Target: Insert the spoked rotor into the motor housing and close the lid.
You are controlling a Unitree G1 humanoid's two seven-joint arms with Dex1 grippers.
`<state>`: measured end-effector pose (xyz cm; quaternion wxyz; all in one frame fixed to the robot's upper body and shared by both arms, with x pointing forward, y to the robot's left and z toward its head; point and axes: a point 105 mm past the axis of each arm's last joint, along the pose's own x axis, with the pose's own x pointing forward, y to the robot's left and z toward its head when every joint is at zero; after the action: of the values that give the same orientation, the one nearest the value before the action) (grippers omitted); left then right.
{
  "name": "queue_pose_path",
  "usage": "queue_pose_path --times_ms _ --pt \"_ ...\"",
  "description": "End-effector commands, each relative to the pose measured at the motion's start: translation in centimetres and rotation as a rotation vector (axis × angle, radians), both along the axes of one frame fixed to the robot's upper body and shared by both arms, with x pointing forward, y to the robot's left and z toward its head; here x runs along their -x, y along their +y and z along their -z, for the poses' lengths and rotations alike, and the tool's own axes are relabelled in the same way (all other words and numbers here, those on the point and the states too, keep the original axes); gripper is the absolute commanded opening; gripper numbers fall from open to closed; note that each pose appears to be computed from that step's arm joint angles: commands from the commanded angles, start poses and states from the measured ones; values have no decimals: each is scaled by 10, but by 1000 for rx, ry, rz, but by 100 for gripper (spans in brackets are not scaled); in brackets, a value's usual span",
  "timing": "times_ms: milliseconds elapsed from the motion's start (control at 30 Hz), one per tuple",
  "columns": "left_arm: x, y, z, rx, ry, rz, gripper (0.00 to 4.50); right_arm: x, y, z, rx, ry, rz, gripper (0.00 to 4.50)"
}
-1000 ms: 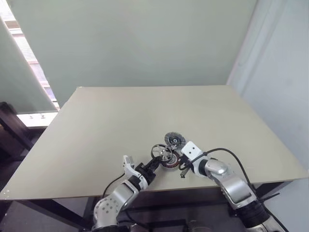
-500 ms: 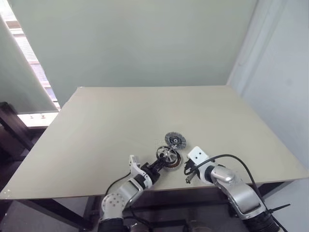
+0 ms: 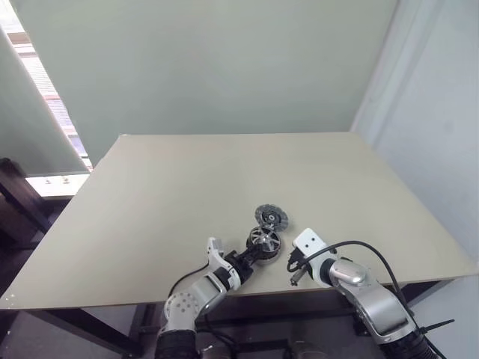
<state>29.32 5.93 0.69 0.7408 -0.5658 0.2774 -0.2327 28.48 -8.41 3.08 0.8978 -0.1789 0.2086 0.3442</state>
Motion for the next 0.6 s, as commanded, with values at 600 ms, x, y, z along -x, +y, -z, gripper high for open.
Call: queue_pose_path --times_ms 600 --pt "-6 -18 -11 28 -35 31 167 -5 -1 -20 -22 -69 15 0"
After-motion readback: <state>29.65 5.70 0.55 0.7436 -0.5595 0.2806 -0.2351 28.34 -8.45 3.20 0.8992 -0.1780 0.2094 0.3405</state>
